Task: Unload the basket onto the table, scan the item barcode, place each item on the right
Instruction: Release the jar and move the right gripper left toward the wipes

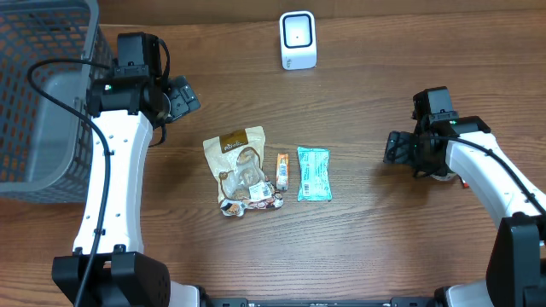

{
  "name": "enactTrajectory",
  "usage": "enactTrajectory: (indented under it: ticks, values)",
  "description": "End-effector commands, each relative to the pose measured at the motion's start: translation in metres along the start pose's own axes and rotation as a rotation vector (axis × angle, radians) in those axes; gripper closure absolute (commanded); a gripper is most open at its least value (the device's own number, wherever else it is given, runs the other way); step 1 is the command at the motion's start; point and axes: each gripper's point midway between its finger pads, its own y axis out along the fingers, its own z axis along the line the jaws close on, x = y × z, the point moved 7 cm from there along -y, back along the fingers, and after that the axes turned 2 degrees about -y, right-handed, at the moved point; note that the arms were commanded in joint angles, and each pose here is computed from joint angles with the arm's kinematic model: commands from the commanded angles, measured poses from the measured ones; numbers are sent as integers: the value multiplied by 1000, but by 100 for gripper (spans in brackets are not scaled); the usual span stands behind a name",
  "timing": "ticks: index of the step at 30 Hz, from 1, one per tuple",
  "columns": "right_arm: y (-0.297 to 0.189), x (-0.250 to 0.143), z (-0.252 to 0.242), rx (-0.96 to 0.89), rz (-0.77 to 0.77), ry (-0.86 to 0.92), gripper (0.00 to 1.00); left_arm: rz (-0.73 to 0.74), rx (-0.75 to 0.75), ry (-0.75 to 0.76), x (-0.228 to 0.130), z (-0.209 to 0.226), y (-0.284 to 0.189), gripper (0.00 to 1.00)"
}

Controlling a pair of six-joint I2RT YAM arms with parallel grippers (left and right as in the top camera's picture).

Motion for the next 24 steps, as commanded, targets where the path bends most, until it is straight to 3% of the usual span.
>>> enactTrajectory:
  ticks: [1, 13, 24]
  values:
    - [-1, -4, 13, 125, 26, 7, 14, -26, 1, 0, 3, 1, -8, 0]
    - [-2, -15, 51, 239, 47, -51, 14, -26, 1, 0, 3, 1, -8, 0]
    - [-8, -35, 136, 301, -102, -184, 14, -27, 0, 0, 3, 1, -8, 0]
